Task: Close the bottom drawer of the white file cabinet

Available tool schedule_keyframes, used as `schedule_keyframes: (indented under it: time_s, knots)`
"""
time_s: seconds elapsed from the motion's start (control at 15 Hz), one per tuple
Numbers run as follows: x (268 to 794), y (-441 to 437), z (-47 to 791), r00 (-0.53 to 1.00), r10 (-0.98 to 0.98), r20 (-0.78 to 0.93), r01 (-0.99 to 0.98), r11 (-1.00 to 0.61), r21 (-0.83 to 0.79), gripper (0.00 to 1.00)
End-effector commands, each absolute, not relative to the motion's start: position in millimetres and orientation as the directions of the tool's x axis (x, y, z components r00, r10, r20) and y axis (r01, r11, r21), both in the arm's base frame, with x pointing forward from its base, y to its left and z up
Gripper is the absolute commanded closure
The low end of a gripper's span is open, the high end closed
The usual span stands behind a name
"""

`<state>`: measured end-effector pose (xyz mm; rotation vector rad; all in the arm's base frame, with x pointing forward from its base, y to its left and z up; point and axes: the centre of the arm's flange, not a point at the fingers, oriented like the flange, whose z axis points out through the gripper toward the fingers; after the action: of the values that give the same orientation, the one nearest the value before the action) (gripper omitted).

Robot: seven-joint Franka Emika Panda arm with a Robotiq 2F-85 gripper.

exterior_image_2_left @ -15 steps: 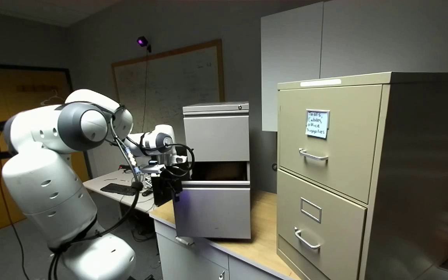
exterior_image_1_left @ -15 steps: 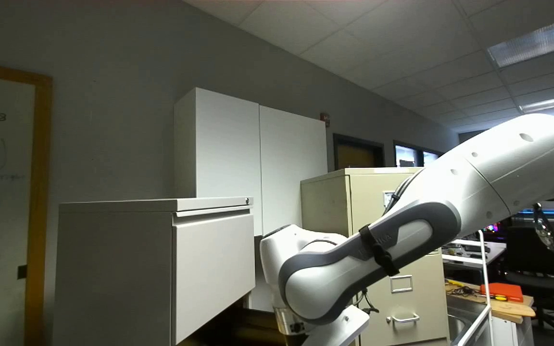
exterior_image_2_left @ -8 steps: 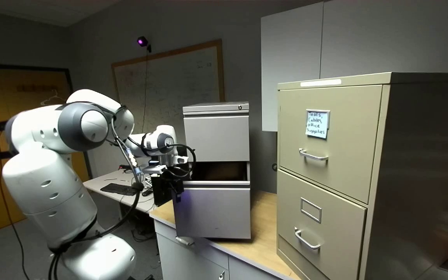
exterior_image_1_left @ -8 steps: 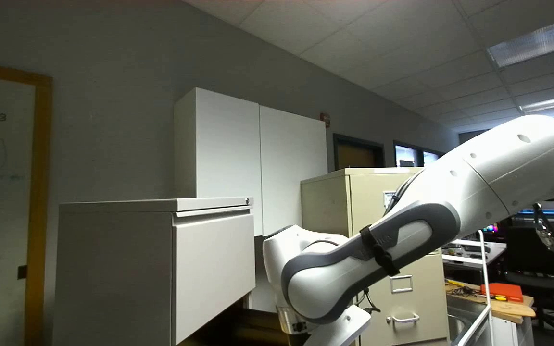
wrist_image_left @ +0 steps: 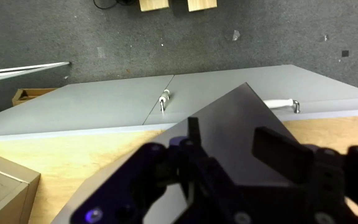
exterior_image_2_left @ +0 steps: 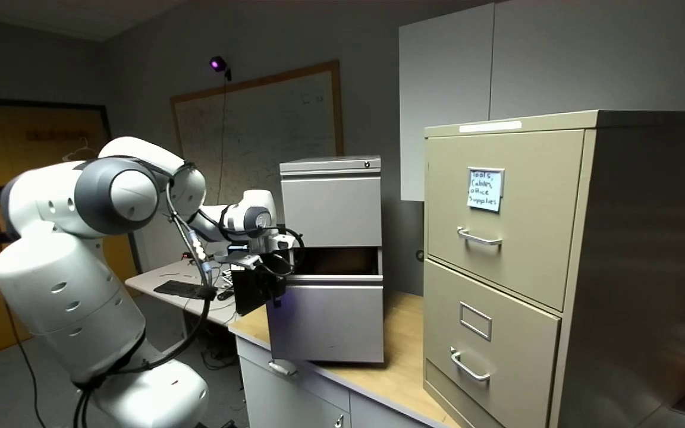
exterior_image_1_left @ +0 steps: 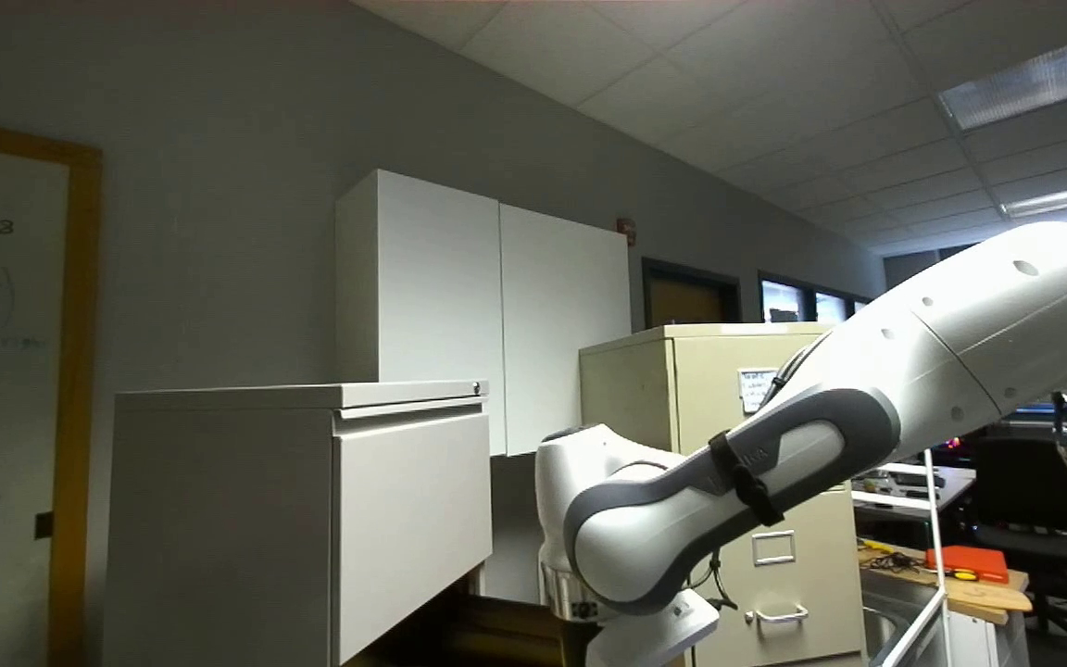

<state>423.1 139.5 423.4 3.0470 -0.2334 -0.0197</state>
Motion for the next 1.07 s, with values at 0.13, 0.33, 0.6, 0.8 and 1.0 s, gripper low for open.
schedule_keyframes:
  time_s: [0.13,0.33,0.6,0.8,1.0]
  knots:
    - [433,99,430,0.955,-0.252,0.156,-0.235,-0.965,-0.121,0.96]
    - [441,90,432,0.941,-0.278,0.194,-0.228,-0.943,-0.243,1.0]
    - [452,79,433,0.935,-0.282,0.214,-0.185,-0.905,-0.382,0.99]
    - [462,71,451,0.938,-0.246,0.244,-0.116,-0.888,-0.446,0.99]
    - [473,58,478,0.919,-0.225,0.325,-0.048,-0.879,-0.474,0.99]
